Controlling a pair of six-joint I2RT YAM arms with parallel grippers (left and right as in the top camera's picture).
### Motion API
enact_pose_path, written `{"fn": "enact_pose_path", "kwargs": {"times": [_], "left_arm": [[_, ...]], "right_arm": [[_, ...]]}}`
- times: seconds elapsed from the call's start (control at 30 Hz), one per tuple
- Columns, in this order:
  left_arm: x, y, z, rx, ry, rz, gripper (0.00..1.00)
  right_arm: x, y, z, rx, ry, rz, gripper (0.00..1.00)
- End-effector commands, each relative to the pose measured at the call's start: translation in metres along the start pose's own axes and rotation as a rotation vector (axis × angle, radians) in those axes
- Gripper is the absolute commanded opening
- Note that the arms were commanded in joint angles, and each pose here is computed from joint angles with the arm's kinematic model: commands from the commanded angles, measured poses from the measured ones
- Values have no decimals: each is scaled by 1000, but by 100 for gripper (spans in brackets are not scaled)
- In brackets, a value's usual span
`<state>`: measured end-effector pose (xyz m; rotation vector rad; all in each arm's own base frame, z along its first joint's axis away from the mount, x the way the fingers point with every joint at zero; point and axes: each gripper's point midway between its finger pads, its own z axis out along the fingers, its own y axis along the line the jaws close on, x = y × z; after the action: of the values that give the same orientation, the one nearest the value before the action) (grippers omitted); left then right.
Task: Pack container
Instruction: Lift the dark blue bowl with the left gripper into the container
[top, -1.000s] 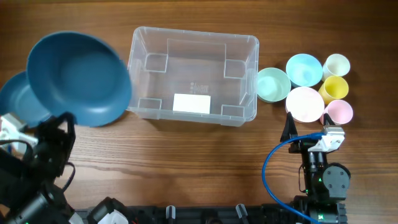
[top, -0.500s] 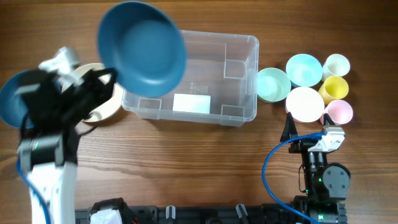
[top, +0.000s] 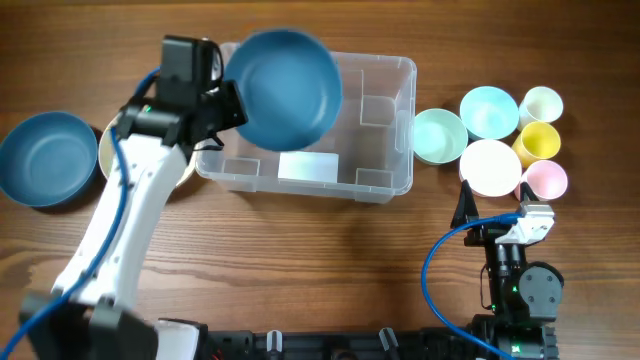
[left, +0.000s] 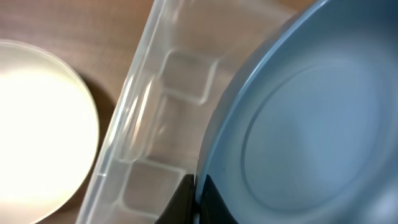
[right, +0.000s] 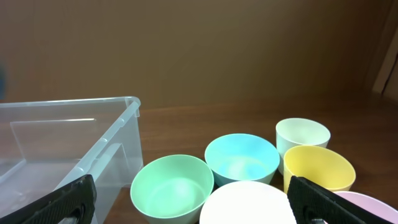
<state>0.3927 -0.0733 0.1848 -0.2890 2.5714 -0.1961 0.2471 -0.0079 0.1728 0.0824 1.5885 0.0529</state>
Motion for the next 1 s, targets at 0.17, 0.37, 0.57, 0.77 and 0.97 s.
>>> {"fn": "enact_pose_path", "kwargs": {"times": [0.17,0.37,0.57,0.77,0.97], "left_arm": [[6,2,28,-72,50,200,4],[18,-1,47,-84,101,230,4],[22,4,65,-161,108,257,4],[18,6,68,-177,92,258,4],[18,6,70,-183,94,260,4]], "right_arm": [[1,2,0,-12,-1,-3,99],[1,2,0,-12,-1,-4,100],[1,2,0,-12,-1,-4,100],[1,2,0,-12,-1,-4,100],[1,2,0,-12,-1,-4,100]]}}
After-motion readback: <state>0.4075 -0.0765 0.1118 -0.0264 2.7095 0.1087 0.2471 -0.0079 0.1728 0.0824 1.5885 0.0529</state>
